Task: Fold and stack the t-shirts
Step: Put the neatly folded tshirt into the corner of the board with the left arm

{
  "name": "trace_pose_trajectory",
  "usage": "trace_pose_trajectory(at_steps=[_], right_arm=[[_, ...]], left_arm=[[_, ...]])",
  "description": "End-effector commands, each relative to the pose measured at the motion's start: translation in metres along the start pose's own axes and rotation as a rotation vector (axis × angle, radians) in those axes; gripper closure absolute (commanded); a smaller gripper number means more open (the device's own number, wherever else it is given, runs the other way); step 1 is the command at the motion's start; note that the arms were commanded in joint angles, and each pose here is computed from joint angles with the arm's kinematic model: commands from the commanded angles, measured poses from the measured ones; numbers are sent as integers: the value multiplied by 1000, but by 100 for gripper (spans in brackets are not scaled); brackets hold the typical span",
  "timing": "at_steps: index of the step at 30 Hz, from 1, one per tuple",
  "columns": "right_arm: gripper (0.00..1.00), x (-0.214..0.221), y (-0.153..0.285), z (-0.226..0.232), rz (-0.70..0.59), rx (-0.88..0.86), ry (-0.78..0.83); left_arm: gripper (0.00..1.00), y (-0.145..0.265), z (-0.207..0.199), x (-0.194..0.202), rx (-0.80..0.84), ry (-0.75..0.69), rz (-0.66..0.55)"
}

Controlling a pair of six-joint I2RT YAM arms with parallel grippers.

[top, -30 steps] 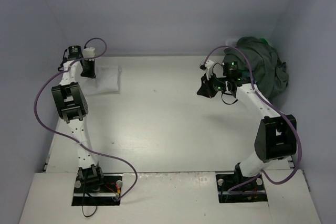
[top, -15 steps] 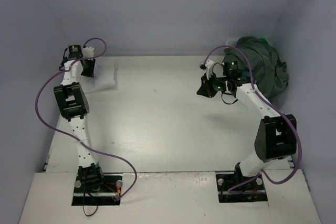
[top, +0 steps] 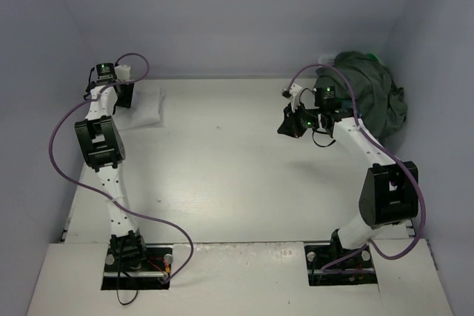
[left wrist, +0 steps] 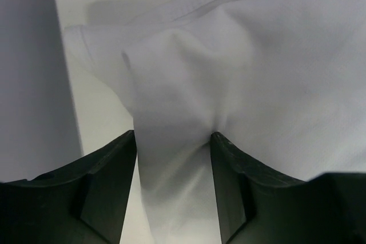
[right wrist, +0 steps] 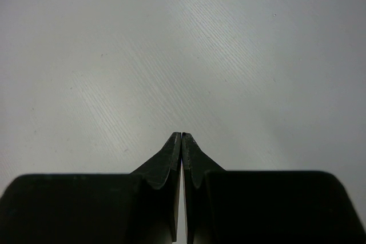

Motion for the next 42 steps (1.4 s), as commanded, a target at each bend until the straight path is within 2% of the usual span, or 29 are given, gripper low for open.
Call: trace_pose_trajectory(at_steps=[1,5,9,12,17,23,30,36,42], right_arm=[[100,-20,4,0,-66,-6,40],[100,-21,6,0,-68,-5,43],[100,-23,8,2,-75,-2,47],[100,-23,9,2,-76,-1,48],[100,-24,10,3,-77,-2,50],[100,-24,9,3,-79,-4,50],[100,-20,8,4,-73,-9,48],[100,-18,6,3,-67,-12,43],[100,-13,3,2,-56,-16,37]], left_arm=[[51,72,11,-73,-81,-6,-248],[50,100,10,-90,-85,-3,-313],[50,110,7,-98,-82,-1,-330],[50,117,7,-100,-93,7,-337],[50,129,-9,-91,-5,25,-324],[50,108,-24,-66,83,51,-242],[50,72,-12,-63,-11,21,-243],[50,47,-7,-70,-36,26,-251],[50,19,-6,-60,-53,20,-227]])
Point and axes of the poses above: each gripper's point midway between its finger pads, its own y axis back along the fingers, its own z axis along the line the jaws close on, x = y × z, the point moved 3 cm from there along y, back along the fingers, and after that the axes turned 14 degrees about y, right-handed, at the moved point
